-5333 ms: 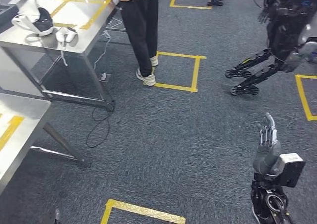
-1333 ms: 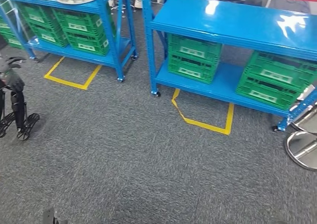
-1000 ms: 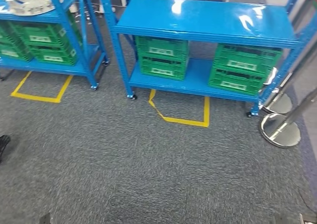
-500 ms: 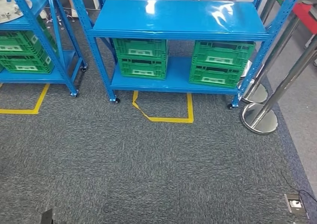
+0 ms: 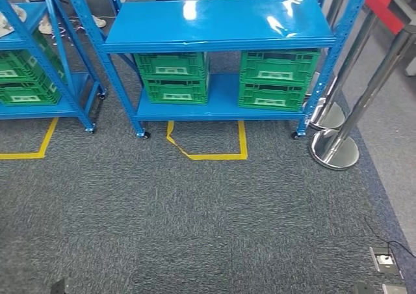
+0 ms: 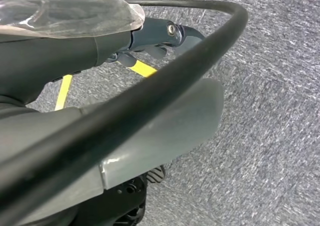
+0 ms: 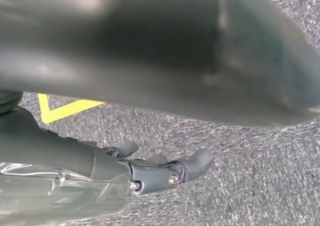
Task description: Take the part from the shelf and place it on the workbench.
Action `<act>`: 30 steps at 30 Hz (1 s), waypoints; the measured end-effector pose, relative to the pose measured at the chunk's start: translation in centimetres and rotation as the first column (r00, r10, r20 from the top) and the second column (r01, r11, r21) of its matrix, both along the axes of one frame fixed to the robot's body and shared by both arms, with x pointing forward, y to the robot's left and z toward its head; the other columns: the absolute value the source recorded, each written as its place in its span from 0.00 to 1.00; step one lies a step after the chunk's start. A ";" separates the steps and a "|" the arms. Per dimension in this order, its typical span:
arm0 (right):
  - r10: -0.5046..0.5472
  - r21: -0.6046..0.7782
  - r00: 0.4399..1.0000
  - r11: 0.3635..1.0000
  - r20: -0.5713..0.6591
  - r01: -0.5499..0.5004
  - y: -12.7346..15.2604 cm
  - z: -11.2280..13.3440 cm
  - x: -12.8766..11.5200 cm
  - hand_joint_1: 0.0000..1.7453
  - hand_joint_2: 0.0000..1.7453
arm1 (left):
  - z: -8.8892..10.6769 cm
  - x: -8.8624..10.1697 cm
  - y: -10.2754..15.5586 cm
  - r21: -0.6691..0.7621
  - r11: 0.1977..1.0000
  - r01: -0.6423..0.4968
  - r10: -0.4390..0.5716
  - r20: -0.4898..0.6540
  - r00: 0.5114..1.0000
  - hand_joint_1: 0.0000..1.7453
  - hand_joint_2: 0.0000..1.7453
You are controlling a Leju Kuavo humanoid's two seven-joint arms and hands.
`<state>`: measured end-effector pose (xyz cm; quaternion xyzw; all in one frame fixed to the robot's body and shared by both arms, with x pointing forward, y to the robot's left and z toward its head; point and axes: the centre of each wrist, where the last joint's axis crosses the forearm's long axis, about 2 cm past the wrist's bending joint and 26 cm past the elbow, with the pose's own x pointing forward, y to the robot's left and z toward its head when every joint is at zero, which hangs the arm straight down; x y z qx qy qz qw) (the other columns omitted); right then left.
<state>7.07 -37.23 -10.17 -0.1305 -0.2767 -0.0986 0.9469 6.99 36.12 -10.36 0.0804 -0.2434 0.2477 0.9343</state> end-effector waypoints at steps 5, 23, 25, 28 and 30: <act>-0.001 -0.003 1.000 1.000 -0.001 0.001 0.0 0.0 0.0 0.00 0.00 | 0.0 0.1 0.1 0.000 1.000 0.001 -0.001 0.002 1.000 0.00 0.00; -0.002 -0.005 1.000 1.000 -0.008 0.002 0.2 -0.1 -0.2 0.00 0.00 | 0.0 0.2 0.1 -0.002 1.000 0.007 -0.007 0.001 1.000 0.00 0.00; -0.002 -0.006 1.000 1.000 -0.007 0.002 0.2 0.0 -0.1 0.00 0.00 | 0.0 0.1 0.1 -0.002 1.000 0.008 -0.008 0.000 1.000 0.00 0.00; -0.002 -0.006 1.000 1.000 -0.008 0.002 0.2 -0.1 -0.1 0.00 0.00 | 0.0 -0.2 0.1 -0.001 1.000 0.008 -0.008 -0.006 1.000 0.00 0.00; -0.003 -0.004 1.000 1.000 -0.008 0.003 0.3 -0.1 -0.1 0.00 0.00 | 0.0 -0.3 0.3 0.003 1.000 0.007 -0.007 -0.008 1.000 0.00 0.00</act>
